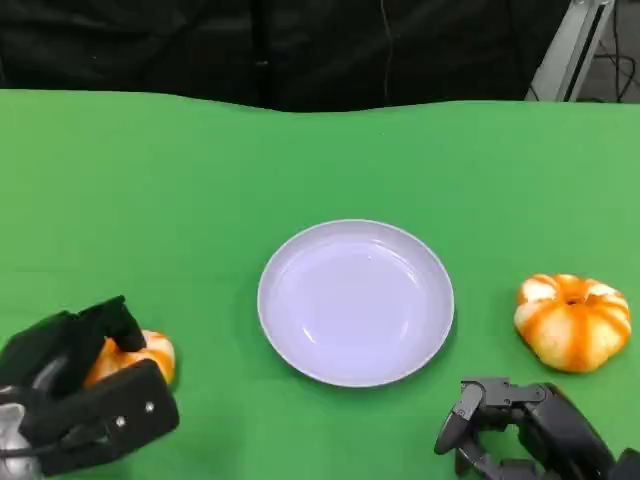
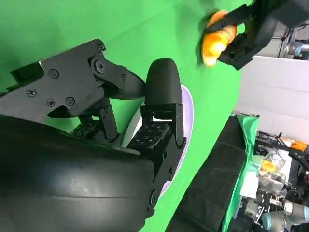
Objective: Grasp the bread from the table and place it into the plate.
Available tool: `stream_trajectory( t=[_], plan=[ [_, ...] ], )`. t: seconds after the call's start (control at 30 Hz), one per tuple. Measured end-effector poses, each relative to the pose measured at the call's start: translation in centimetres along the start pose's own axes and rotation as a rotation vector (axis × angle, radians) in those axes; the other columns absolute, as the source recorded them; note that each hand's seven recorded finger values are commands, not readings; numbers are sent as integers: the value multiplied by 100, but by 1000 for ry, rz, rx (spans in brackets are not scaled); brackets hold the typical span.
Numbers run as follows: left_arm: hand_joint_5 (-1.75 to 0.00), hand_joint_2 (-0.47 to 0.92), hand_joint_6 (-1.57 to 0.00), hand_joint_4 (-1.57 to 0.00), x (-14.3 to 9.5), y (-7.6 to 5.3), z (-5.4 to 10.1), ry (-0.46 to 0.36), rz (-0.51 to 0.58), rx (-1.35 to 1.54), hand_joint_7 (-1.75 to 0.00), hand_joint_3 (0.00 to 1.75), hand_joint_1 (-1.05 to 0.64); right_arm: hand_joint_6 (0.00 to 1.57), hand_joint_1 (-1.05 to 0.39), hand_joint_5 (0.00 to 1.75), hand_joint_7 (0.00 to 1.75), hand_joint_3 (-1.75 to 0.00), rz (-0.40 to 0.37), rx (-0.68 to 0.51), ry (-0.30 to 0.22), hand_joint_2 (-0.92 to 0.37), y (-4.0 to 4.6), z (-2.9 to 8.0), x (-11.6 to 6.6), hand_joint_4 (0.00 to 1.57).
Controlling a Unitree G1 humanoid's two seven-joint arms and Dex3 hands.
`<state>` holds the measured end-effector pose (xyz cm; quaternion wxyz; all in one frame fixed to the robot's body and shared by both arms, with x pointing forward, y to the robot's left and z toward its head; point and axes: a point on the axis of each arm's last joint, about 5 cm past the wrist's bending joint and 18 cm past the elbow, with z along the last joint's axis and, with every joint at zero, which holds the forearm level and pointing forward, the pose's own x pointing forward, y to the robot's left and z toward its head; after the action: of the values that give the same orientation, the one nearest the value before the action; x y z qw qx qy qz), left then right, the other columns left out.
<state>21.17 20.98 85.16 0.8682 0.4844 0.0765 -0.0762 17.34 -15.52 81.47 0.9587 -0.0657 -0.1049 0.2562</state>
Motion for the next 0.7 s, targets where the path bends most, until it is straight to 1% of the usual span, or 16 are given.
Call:
stream_trajectory(
  t=[0.1, 0.2, 0.53, 0.7],
  plan=[
    [-175, 76, -52, -69, -32, 21, 32, -19, 20, -8, -175, 0, -14, 84, -13, 148, 114, -85, 1, 0, 0, -67, 1, 0, 1, 80],
    [-175, 77, -51, -69, -77, 60, 90, -57, 51, -16, -175, 0, -13, 84, -13, 148, 114, -86, 1, 0, 0, -67, 2, 0, 2, 80],
    [-175, 79, -52, -70, -194, 220, 343, -206, 164, -16, -175, 1, -6, 84, -13, 147, 113, -86, 2, 1, -1, -67, 5, 0, 5, 80],
    [-175, 82, -50, -69, -204, 256, 498, -270, 214, -38, -175, 2, -10, 85, -13, 148, 114, -86, 3, -1, 1, -66, 7, -1, 5, 81]
  ],
)
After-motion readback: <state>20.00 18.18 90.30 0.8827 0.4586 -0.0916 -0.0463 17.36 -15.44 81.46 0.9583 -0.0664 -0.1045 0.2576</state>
